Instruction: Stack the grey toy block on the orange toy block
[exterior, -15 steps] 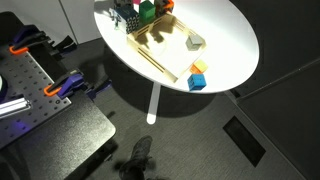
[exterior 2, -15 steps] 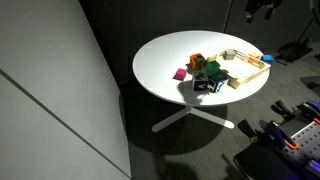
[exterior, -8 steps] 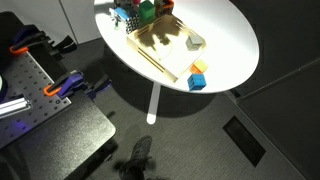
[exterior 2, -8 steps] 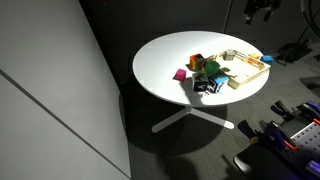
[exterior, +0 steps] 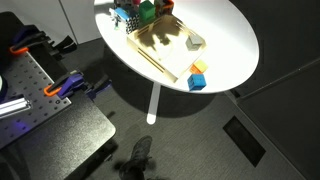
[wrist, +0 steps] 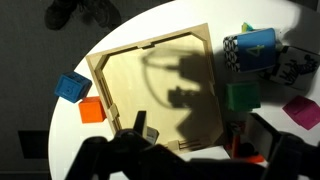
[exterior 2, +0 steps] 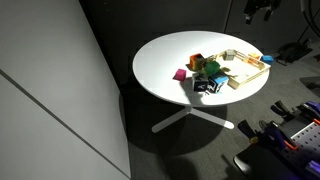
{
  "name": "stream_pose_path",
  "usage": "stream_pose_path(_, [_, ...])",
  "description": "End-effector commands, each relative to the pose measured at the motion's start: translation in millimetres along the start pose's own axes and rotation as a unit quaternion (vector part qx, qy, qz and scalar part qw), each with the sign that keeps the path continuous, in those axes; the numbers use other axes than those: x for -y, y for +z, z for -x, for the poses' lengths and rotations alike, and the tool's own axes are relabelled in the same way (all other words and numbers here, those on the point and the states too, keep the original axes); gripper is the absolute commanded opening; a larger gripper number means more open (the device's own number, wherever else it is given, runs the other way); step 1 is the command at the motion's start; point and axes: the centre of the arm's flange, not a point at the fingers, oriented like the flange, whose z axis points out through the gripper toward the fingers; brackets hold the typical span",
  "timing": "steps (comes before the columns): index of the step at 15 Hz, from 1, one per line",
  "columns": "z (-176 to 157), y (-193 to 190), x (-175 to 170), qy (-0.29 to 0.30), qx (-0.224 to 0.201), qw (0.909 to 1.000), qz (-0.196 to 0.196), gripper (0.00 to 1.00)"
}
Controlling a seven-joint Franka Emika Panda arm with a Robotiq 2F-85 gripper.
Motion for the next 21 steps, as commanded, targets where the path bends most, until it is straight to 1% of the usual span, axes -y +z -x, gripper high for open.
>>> stream_pose_path(1, [-4.5, 2.4, -2.0, 0.005, 0.004, 1.0000, -0.001, 1.00])
stream_pose_path(6, [-24.3, 25.5, -12.8, 0.023, 0.030, 0.9993, 0.001, 1.00])
stream_pose_path(11, [-49.9, 61.8, -27.0, 0.053, 0.054, 0.9971, 0.009, 1.00])
stream_pose_path(18, [-87.9, 115.3, -36.3, 0.131, 0.056, 0.9894, 0.027, 1.00])
stream_pose_path(21, [-105.6, 132.1, -40.6, 0.154, 0.044, 0.9865, 0.030, 1.00])
